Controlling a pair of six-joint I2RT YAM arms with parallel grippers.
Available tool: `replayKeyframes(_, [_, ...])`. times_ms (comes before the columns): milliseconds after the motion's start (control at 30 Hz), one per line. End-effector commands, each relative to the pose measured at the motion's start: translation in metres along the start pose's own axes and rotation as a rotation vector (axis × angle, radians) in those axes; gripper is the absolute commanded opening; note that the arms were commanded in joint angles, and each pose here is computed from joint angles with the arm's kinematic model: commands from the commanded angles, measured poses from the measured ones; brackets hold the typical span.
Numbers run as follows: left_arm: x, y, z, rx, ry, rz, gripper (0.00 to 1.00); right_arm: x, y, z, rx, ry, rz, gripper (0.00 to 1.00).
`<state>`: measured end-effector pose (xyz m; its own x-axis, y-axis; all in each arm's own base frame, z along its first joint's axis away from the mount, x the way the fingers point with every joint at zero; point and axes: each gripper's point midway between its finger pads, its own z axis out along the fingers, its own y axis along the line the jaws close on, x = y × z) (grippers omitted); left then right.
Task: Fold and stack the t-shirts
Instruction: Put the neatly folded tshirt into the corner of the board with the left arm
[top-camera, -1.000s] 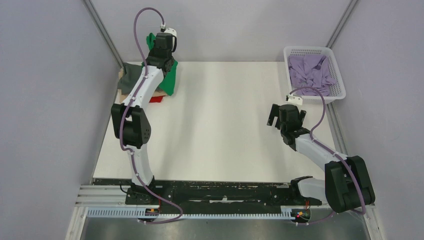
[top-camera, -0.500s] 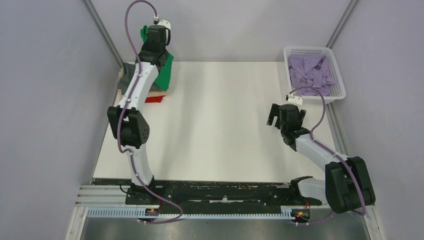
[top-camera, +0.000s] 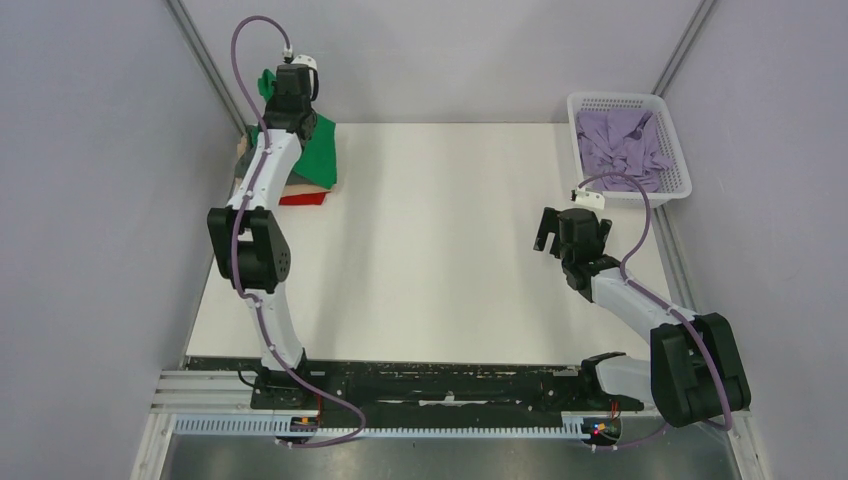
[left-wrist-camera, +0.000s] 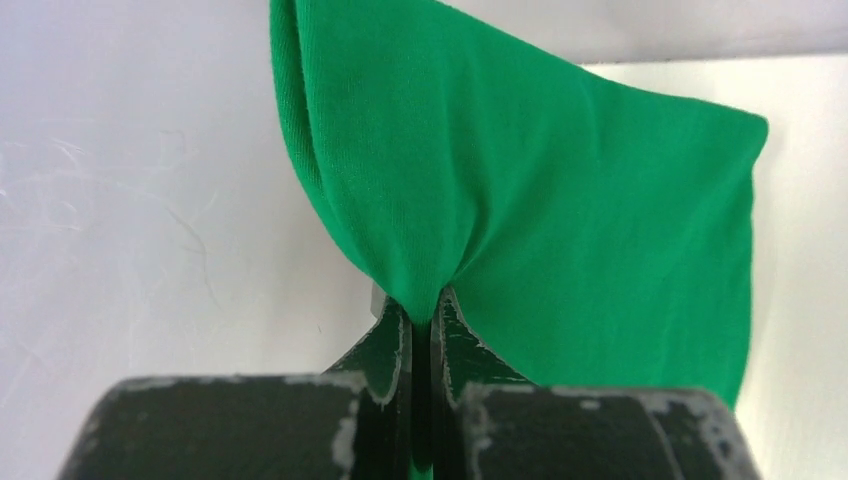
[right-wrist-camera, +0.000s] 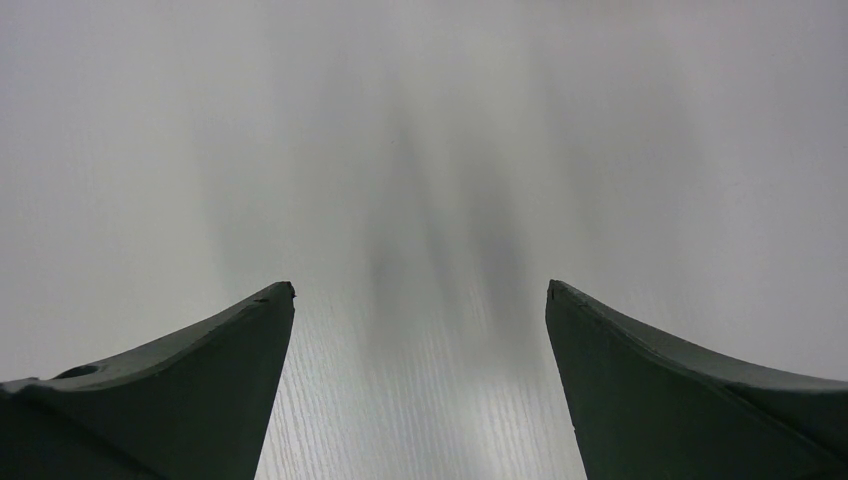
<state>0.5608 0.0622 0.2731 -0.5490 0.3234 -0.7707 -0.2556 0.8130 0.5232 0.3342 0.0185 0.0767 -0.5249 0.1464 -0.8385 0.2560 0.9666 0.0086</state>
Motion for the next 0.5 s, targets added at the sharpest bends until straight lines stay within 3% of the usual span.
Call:
replayKeyframes(0, [0.0,0.009,0.022,-0.056,-0.047,-0.025,0.02,-0.025,0.002,-0.001,0.0,-0.072,0.016,0.98])
replayKeyframes(467, [0.06,0.041,0.092,-0.199,0.059,-0.063,0.04,-0.024,-0.015,-0.003,0.086,-0.067,-0.013,0.98])
